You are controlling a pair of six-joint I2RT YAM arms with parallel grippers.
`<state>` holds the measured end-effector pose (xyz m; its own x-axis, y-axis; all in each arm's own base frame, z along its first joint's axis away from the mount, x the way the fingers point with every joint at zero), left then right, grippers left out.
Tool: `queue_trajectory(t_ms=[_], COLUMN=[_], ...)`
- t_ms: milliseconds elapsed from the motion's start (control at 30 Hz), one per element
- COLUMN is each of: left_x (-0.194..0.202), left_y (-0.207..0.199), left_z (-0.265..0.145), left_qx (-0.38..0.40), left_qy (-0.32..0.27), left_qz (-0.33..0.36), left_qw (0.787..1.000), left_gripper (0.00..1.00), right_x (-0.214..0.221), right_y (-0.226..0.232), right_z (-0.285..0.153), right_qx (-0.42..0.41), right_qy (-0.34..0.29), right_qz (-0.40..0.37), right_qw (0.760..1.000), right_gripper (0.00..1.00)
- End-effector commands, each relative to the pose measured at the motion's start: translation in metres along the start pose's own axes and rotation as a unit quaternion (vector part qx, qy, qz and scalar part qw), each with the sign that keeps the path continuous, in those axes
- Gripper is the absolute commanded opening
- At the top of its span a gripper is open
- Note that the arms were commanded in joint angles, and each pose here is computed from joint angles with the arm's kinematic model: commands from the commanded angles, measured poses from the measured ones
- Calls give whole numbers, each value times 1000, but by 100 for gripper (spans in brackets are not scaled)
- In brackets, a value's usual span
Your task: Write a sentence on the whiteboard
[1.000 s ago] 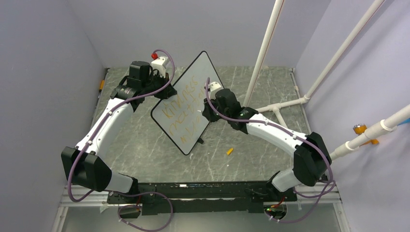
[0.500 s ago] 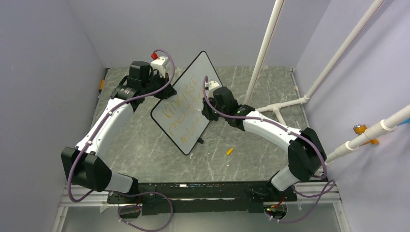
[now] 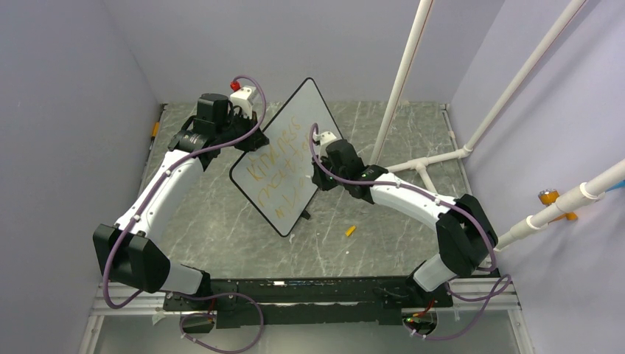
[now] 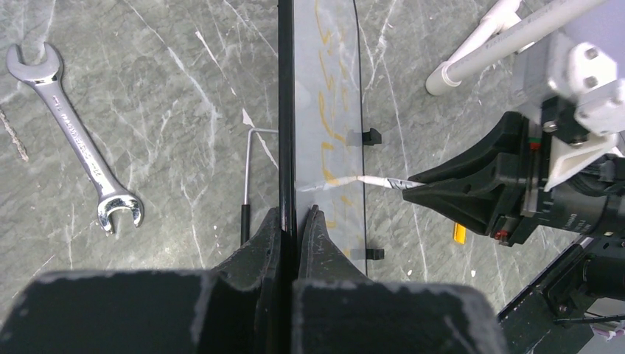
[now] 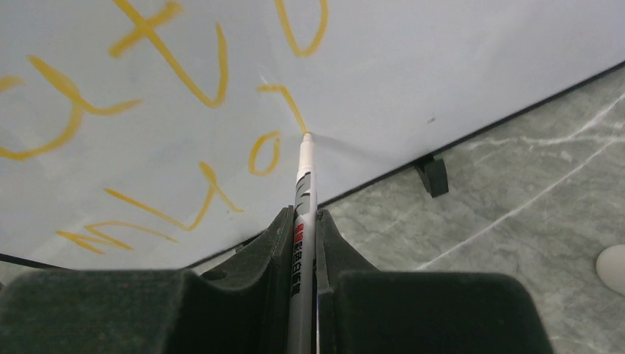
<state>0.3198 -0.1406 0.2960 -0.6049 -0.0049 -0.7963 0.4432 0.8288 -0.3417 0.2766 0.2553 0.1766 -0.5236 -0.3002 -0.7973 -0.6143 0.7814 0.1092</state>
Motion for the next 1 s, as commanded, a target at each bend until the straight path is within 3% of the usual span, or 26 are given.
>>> queue_trajectory(t_ms=[0,233,967], left_x=[39,40,41], left_y=[41,41,39], left_z=[-3,-4,-3], left_qx=[-128,-128,-126], left_qy=[96,96,98], left_qz=[59,58,61], left_qw=[985,985,985], left_gripper=[0,0,0], right_x=[2,10,-36], right_y=[5,5,3], right_z=[-1,-5,-1], right_qx=[-17,-18,1], right_qy=[-18,-13,-47], right_qz=[10,14,-3], right_qw=[1000,1000,999], right_gripper=[0,0,0])
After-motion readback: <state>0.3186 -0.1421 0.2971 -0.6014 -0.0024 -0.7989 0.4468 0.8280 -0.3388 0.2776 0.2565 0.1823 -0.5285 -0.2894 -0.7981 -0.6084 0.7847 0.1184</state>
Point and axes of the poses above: each gripper's point midway between its finger pads, its own z axis out along the fingers, its own y axis along the line the jaws close on, x = y × z, the point moved 7 cm from there along -z, back along the fingers, and after that the axes turned 5 degrees about -z, right-handed, at the moved point
